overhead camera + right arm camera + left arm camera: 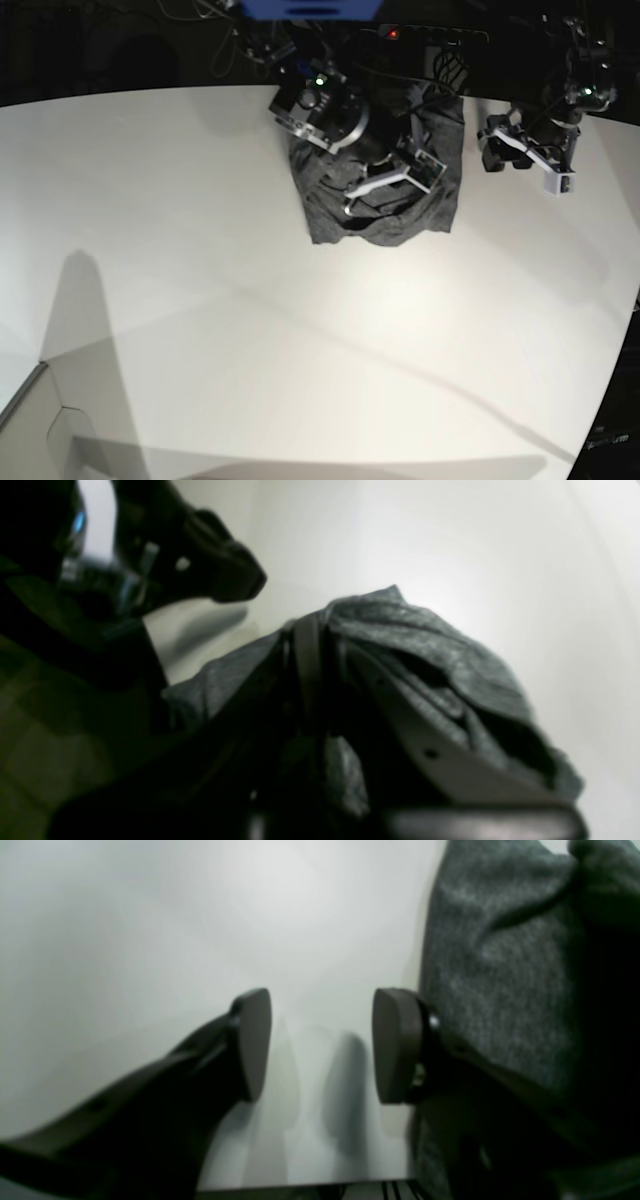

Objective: Layout the t-shirt on the table in an organized manner, then fold the t-shirt properly
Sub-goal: 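Fold the grasped end with the right gripper over toward the left gripper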

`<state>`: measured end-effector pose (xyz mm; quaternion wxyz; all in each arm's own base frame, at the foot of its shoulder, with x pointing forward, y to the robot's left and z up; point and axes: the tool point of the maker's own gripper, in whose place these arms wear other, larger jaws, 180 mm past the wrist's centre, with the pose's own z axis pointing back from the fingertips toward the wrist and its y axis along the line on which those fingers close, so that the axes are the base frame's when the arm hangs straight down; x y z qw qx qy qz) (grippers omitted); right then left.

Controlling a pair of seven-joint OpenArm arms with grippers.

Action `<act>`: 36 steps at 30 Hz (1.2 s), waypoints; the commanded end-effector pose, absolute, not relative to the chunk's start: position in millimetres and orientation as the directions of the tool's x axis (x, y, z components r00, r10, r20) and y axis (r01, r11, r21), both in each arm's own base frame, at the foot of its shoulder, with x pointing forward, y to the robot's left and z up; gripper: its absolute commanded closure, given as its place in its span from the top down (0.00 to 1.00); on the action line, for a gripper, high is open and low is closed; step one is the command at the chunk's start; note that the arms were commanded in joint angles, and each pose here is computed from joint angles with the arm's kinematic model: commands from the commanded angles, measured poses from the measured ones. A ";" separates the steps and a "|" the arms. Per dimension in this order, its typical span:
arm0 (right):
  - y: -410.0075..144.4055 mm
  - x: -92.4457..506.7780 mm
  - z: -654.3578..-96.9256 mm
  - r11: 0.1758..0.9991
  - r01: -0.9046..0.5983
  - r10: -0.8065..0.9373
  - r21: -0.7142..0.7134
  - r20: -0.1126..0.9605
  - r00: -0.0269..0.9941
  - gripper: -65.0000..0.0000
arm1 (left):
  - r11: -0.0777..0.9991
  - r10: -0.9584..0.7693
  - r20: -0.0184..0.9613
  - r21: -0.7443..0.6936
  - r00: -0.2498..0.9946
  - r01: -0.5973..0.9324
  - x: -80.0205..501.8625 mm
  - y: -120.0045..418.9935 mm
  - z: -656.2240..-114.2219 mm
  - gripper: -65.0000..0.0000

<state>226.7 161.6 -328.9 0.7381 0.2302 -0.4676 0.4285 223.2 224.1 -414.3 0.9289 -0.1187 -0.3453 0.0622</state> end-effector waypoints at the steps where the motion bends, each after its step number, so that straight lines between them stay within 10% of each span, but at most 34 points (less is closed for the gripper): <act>1: 169.5 236.2 -305.7 0.531 -0.845 0.357 -0.068 0.922 0.151 0.00 | 0.962 0.187 0.649 -0.272 0.737 -0.005 229.8 218.2 -406.9 0.49; 18: 225.0 214.6 -312.1 0.354 -0.934 0.300 -0.050 0.952 0.062 0.00 | 0.958 0.153 0.623 -0.283 0.767 0.039 222.4 199.7 -415.8 0.49; 36: 226.0 224.0 -308.2 0.353 -0.933 0.289 -0.071 0.957 0.037 0.00 | 0.974 0.173 0.614 -0.225 0.770 -0.040 212.5 240.8 -399.3 0.49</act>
